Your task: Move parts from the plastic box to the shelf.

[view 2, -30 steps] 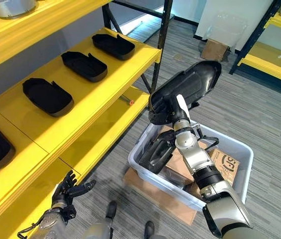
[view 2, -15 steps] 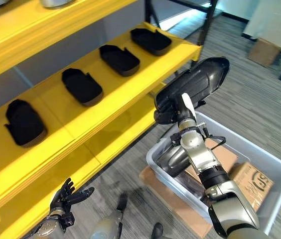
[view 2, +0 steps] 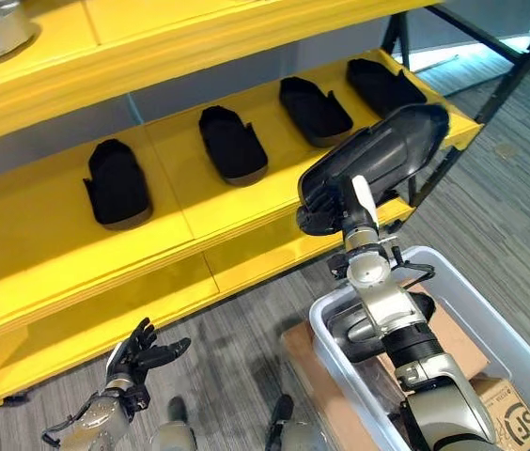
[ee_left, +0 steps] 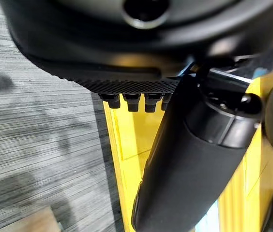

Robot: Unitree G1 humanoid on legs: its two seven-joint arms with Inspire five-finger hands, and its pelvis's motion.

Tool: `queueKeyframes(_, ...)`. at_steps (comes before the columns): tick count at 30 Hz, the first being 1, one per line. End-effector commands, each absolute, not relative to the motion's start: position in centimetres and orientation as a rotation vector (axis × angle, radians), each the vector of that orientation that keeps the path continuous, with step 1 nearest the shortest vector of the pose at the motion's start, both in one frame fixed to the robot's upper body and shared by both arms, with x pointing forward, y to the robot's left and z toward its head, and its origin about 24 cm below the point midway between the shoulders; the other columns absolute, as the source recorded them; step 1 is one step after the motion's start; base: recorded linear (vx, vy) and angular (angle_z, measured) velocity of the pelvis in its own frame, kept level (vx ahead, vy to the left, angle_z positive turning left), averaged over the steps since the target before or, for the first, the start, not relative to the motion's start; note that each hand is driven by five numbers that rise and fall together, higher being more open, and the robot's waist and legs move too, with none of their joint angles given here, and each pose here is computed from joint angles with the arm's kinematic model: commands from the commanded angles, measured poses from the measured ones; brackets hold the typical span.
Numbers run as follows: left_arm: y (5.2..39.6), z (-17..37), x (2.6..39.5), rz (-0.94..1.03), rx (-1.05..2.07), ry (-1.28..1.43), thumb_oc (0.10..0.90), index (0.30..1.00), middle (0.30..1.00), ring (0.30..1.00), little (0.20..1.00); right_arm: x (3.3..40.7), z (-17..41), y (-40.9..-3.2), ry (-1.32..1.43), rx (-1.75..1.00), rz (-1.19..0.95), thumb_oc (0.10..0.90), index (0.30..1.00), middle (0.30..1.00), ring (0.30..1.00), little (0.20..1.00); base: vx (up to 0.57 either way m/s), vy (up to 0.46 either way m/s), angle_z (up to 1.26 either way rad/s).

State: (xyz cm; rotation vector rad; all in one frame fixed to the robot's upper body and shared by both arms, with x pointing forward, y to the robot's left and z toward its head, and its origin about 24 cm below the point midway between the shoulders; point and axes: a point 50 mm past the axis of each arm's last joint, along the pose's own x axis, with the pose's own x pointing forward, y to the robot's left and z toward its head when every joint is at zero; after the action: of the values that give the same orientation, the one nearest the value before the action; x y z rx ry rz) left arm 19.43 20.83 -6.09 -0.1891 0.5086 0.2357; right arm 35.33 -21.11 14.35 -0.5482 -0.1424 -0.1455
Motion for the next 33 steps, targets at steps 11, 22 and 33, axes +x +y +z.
queueKeyframes(11, 23.6, -3.2, 18.9, 0.235, -0.075, 0.361, 0.9, 1.0, 1.0, 1.0, 1.0, 35.2, 19.6, -19.3, -0.424, -0.535, -0.145, 0.4, 0.3, 0.3, 0.3, 0.3, -0.01, 0.177, 0.19)
queueKeyframes(22, 24.2, -2.8, 19.0, 0.246, -0.052, 0.344, 0.9, 1.0, 1.0, 1.0, 1.0, 35.3, 19.4, -18.9, -0.415, -0.527, -0.13, 0.4, 0.3, 0.3, 0.3, 0.3, 0.02, 0.093, 0.02)
queueKeyframes(33, 24.9, -1.9, 19.9, 0.251, -0.023, 0.307, 0.9, 1.0, 1.0, 1.0, 1.0, 35.6, 20.7, -18.2, -0.45, -0.534, -0.117, 0.4, 0.3, 0.3, 0.3, 0.3, 0.01, 0.098, 0.02)
